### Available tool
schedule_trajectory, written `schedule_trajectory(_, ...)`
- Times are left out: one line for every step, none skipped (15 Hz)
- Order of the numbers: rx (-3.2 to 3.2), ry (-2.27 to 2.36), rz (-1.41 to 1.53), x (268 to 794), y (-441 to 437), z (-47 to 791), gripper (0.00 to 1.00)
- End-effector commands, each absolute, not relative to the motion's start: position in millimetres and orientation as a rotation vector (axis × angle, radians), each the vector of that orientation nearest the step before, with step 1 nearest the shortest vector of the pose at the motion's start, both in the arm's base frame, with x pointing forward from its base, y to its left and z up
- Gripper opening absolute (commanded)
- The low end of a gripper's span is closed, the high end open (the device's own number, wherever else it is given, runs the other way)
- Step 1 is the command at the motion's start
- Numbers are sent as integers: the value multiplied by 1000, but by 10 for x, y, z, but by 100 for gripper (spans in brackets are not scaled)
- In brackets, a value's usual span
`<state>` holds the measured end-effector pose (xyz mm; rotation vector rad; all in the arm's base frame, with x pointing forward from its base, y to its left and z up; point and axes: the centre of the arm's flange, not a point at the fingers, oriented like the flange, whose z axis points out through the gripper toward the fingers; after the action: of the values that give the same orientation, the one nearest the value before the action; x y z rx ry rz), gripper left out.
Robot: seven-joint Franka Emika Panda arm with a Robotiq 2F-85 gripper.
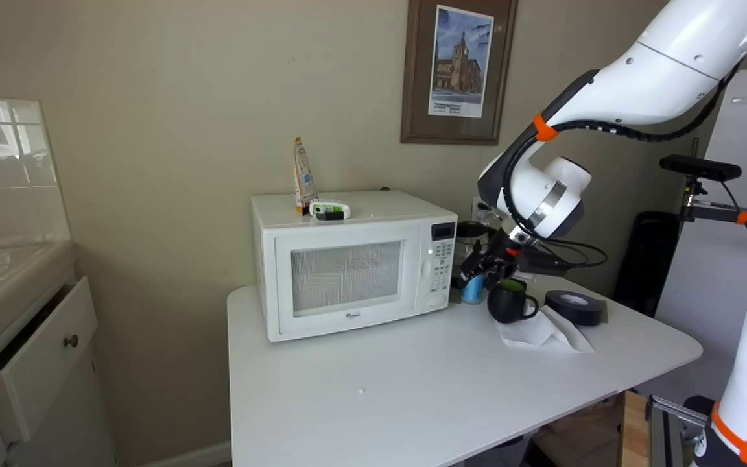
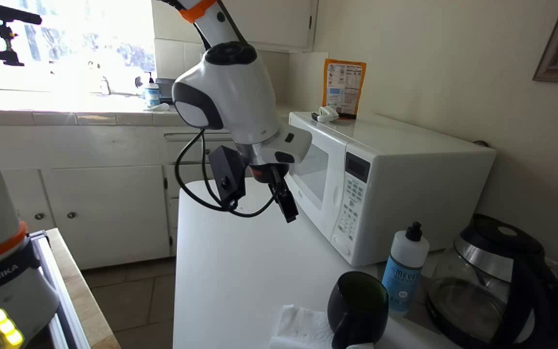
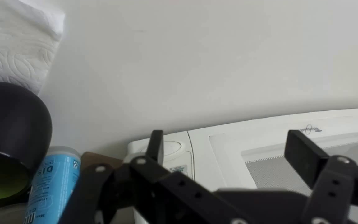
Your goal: Open the microwave door.
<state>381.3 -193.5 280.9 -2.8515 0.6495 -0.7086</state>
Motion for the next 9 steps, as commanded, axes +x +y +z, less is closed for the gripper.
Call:
schedule_trajectory(-2872, 682, -719, 3863, -1812, 2327, 100)
schedule_trajectory(-2885, 708, -691, 3883, -1795, 2260, 100)
schedule_trajectory(-2861, 685, -694, 3816, -1818, 2632, 100)
schedule_trajectory(-2866, 692, -681, 3820, -1797, 2575, 100)
schedule_trajectory(-2870, 697, -669, 3829, -1789, 2533, 100)
schedule_trajectory(-2873, 700, -662, 3842, -1792, 2508, 100)
schedule_trajectory(-2875, 702, -660, 3851, -1796, 2498, 100)
schedule_trajectory(-2875, 703, -661, 3859, -1800, 2496, 100)
schedule_trajectory(-2875, 703, -662, 3864, -1802, 2498, 100)
